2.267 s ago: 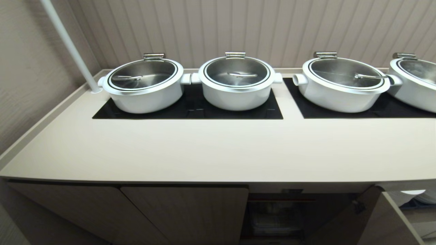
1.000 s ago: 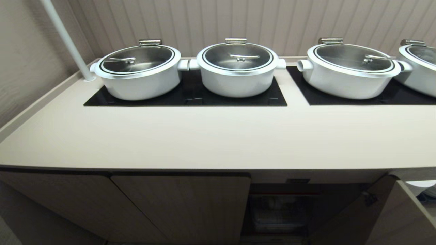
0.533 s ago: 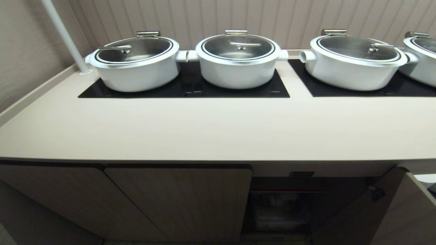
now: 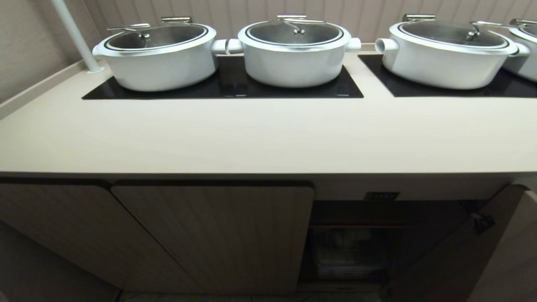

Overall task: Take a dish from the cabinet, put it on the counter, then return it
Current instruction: Put it back into the cabinet

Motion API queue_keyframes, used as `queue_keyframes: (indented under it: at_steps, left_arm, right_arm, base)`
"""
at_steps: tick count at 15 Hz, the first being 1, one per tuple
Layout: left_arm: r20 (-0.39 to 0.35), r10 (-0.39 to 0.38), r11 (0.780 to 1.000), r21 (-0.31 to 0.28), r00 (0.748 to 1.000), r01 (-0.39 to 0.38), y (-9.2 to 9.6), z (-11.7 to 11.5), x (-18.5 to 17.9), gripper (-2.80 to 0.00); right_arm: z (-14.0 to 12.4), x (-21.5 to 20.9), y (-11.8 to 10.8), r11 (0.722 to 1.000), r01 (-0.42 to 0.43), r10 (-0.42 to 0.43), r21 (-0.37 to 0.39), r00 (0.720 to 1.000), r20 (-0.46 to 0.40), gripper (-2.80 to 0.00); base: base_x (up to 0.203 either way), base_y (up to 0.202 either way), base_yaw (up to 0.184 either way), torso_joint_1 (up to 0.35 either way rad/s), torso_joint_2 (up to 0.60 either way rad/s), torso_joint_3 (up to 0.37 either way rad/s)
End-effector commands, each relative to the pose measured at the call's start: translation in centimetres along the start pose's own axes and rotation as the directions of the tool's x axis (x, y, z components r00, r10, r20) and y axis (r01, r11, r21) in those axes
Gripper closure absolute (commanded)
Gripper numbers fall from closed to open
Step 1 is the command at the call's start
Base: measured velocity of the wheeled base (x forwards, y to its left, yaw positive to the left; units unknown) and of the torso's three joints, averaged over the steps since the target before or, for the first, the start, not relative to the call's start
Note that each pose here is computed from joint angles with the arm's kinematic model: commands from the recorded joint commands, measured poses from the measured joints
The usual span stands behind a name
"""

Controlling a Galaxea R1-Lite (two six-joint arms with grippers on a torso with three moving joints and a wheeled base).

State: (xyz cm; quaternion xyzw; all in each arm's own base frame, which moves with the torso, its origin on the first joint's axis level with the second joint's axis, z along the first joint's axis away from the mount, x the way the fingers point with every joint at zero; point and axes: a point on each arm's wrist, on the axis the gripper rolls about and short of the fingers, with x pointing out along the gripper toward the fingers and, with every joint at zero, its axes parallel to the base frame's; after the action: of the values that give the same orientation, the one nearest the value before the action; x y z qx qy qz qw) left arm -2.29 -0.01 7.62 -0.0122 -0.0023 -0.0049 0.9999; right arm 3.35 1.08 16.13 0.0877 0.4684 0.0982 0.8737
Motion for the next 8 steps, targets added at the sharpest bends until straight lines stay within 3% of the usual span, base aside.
queue_keyframes:
  at_steps: [1,8]
  left_arm:
    - [0.000,0.001,1.000,0.000,1.000,-0.001,0.00,-0.03,0.01,0.00]
    - [0.001,0.002,1.000,0.000,1.000,-0.002,0.00,0.01,0.00,0.00]
  right_arm:
    - [-0.03,0.01,0.00,1.000,-0.001,0.001,0.002,1.000,-0.003,0.00]
    - [-0.11,0.08,-0.05,1.000,0.003,-0.003,0.004,1.000,-0.008,0.00]
  base:
    - [0.000,0.000,0.000,-0.227,0.53,0.312]
    - [0.000,0.000,0.000,-0.212,0.51,0.300]
